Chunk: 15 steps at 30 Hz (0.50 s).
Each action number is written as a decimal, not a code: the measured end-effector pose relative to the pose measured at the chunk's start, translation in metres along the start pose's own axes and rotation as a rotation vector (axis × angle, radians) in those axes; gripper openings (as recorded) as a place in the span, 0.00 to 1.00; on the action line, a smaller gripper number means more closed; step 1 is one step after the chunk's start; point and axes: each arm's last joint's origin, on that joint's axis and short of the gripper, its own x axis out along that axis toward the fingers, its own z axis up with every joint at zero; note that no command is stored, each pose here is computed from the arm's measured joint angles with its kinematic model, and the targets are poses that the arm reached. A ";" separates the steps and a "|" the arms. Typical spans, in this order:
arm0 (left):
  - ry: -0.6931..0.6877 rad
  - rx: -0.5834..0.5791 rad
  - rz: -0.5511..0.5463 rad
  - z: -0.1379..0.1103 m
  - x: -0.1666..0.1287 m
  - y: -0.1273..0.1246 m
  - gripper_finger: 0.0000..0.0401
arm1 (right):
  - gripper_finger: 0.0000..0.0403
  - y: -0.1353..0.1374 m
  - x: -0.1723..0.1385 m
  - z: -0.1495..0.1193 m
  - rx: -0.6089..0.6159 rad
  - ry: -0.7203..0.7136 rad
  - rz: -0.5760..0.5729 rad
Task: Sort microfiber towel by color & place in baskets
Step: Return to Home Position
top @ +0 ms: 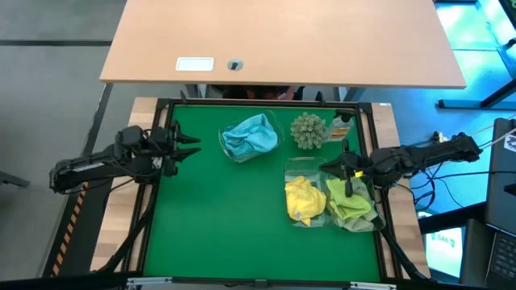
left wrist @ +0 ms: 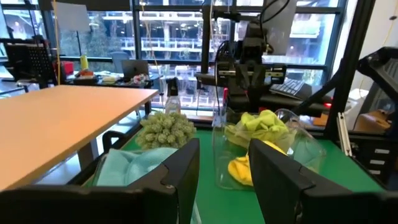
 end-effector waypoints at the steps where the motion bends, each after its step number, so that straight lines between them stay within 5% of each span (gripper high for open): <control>1: -0.001 0.000 0.000 -0.004 0.001 0.000 0.33 | 0.08 0.000 0.003 -0.005 0.002 -0.008 0.001; 15: -0.007 -0.049 -0.154 -0.043 0.008 -0.001 0.33 | 0.08 -0.001 0.019 -0.041 0.042 -0.217 -0.017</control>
